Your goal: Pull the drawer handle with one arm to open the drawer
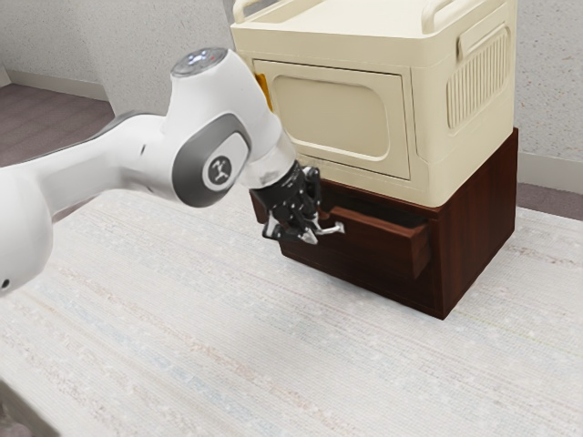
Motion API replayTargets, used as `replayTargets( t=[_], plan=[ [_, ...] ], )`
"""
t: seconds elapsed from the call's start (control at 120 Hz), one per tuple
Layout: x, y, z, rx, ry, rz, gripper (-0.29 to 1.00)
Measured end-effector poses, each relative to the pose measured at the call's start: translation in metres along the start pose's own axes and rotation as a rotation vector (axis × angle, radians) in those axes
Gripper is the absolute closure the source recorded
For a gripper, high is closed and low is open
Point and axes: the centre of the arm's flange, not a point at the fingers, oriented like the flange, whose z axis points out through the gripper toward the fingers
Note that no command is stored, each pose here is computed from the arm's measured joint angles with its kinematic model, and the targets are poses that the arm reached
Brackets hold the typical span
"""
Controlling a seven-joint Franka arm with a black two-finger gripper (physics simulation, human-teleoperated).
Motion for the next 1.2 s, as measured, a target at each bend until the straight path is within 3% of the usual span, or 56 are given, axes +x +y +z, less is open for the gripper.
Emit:
replayTargets(
  t=[0.3, 1.2],
  plan=[
    [0.005, -0.023, -0.006, 0.042, -0.016, -0.008, 0.77],
    [0.014, -0.080, -0.029, 0.073, -0.057, -0.009, 0.79]
  ],
)
